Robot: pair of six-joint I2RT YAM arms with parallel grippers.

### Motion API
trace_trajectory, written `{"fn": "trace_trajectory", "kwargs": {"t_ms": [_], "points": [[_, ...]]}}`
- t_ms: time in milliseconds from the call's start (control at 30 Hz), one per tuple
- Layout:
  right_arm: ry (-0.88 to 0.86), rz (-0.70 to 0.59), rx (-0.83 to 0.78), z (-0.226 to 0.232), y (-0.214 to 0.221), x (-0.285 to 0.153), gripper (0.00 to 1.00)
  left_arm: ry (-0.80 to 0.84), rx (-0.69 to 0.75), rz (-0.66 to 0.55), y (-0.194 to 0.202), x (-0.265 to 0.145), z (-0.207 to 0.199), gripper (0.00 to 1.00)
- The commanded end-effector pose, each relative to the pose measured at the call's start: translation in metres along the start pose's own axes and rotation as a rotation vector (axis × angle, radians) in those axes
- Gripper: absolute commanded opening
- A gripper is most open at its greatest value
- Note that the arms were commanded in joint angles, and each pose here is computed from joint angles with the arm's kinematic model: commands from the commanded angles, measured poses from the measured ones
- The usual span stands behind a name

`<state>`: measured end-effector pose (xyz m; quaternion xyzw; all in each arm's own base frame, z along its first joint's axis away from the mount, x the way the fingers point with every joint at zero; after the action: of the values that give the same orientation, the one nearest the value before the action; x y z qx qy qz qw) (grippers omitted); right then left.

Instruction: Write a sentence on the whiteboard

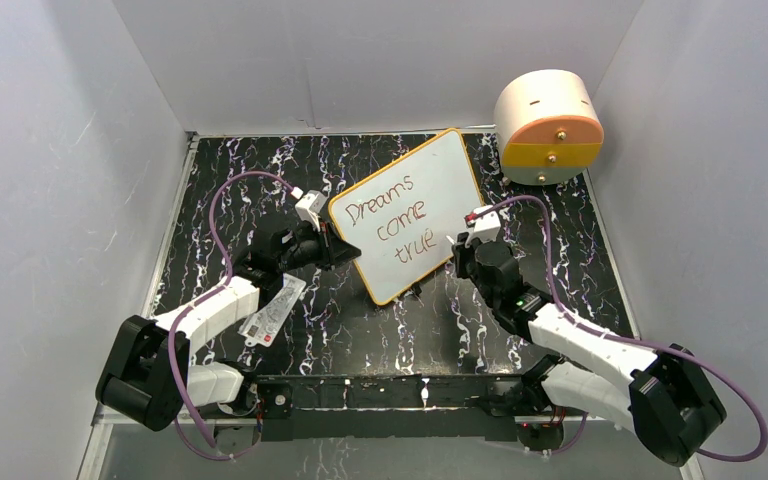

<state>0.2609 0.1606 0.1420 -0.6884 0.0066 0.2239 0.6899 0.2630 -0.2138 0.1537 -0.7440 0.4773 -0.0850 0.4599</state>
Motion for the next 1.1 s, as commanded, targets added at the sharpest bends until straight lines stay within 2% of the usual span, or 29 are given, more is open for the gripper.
{"fn": "trace_trajectory", "kwargs": {"t_ms": [0, 433, 700, 900, 1067], "points": [[-0.023, -0.078, 0.045, 0.004, -0.018, 0.004, 0.0, -0.108, 0.003, 0.037, 0.009, 0.0, 0.019, 0.0], [-0.061, -0.034, 0.047, 0.012, -0.009, 0.015, 0.0, -0.108, 0.003, 0.037, 0.008, 0.001, 0.019, 0.0], [-0.013, -0.091, 0.051, -0.002, -0.031, -0.006, 0.0, -0.118, -0.007, 0.023, 0.003, -0.001, 0.018, 0.0], [0.026, -0.124, 0.052, -0.012, -0.036, -0.019, 0.0, -0.122, -0.021, -0.002, -0.007, -0.006, 0.011, 0.26], [0.043, -0.147, 0.052, -0.018, -0.038, -0.026, 0.0, -0.149, -0.023, -0.033, -0.023, -0.016, 0.002, 0.43]]}}
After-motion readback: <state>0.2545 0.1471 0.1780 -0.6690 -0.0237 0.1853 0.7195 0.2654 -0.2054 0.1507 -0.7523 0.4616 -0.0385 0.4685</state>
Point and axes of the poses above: each gripper's point midway between its finger pads, its own x axis out along the fingers, its own z axis along the line the jaws close on, y = z × x, the point moved 3 cm from there along -x, back along the fingers, and after that the axes turned 1 degree about x, right-handed, at the moved point
